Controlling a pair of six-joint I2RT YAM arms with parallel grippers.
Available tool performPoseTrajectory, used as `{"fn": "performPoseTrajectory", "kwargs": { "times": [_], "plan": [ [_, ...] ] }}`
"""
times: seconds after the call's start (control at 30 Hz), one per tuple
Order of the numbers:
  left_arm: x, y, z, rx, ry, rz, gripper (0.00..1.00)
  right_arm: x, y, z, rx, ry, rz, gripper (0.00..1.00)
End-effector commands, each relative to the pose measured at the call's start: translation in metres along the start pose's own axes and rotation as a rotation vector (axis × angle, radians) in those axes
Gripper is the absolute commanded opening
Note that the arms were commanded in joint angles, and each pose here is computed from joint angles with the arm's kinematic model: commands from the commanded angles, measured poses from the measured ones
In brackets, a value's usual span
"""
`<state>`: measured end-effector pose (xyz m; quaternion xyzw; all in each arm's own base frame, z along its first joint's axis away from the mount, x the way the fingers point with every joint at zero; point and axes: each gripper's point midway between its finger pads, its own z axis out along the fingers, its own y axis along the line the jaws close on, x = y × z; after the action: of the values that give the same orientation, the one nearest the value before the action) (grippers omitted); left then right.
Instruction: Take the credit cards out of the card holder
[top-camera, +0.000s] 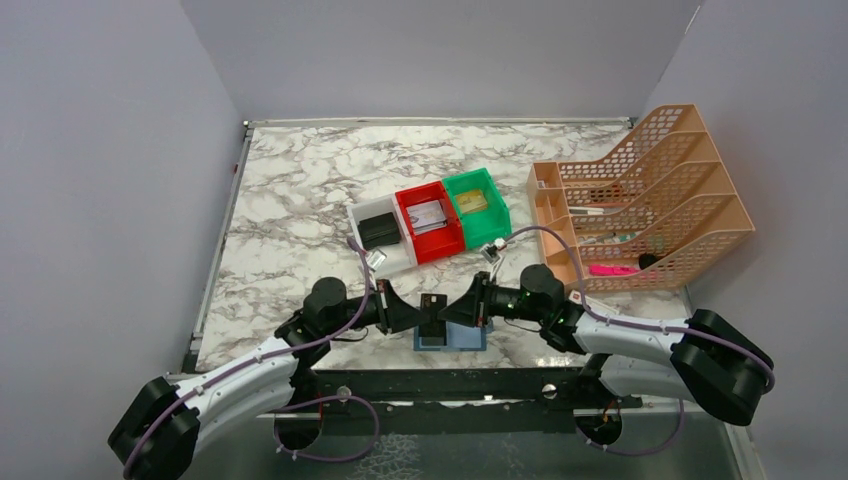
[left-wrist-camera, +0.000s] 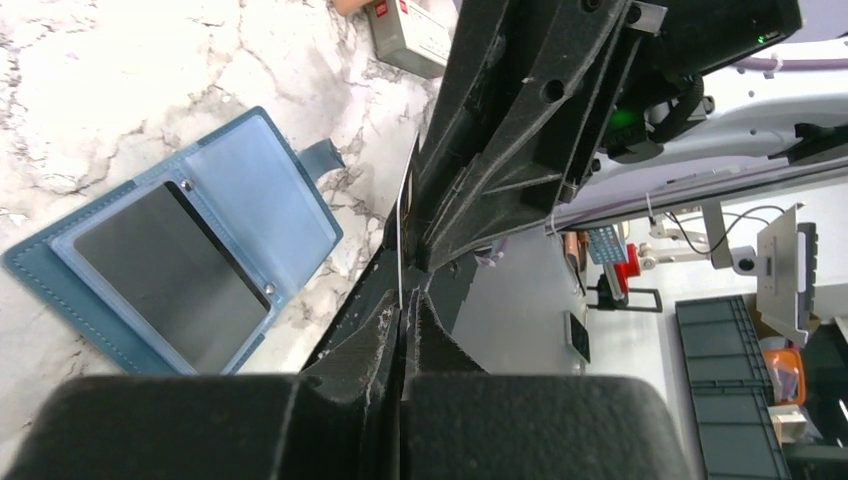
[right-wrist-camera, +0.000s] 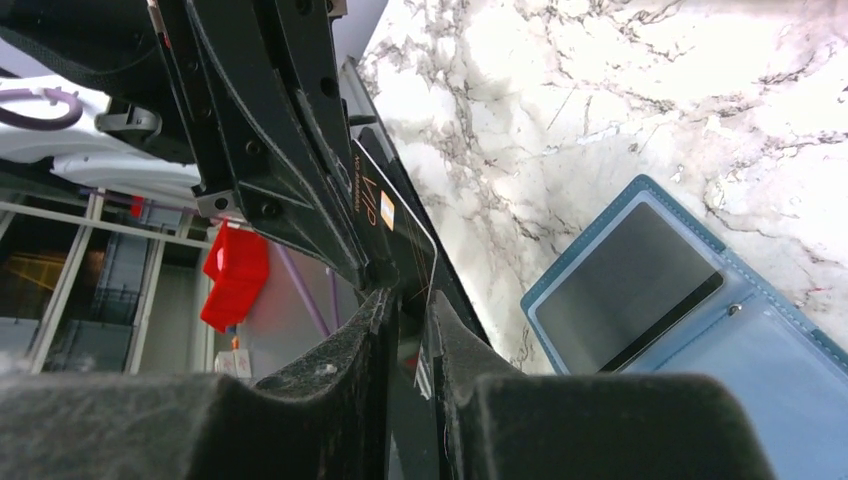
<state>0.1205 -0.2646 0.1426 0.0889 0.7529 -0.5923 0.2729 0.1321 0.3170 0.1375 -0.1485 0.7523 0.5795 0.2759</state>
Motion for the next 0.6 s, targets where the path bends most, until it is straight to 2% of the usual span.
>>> {"fn": "performPoseTrajectory", "kwargs": {
  "times": [0.0, 0.2, 0.3, 0.43, 0.5, 0.57],
  "plan": [
    [0.0, -0.007, -0.002, 0.04, -0.002, 0.013, 0.0, 0.002, 0.02, -0.006, -0.118, 0.006, -0.027, 0.2],
    [-0.001, -0.01, -0.002, 0.05, -0.004, 0.011, 0.0, 0.001, 0.022, -0.008, -0.131, 0.003, -0.027, 0.07],
    [-0.003, -0.009, -0.003, 0.046, -0.021, 0.008, 0.21, 0.0, 0.019, -0.009, -0.12, -0.005, -0.02, 0.01],
    [-0.007, -0.009, -0.004, 0.033, -0.046, 0.021, 0.46, -0.002, 0.008, -0.01, -0.053, -0.025, -0.01, 0.01],
    [-0.012, -0.002, -0.004, -0.03, -0.052, 0.032, 0.55, -0.004, -0.001, -0.012, 0.004, -0.041, -0.007, 0.01],
    [-0.022, 0.01, -0.007, -0.16, -0.064, 0.057, 0.63, -0.006, -0.011, -0.016, 0.073, -0.056, -0.006, 0.01]
  ]
}}
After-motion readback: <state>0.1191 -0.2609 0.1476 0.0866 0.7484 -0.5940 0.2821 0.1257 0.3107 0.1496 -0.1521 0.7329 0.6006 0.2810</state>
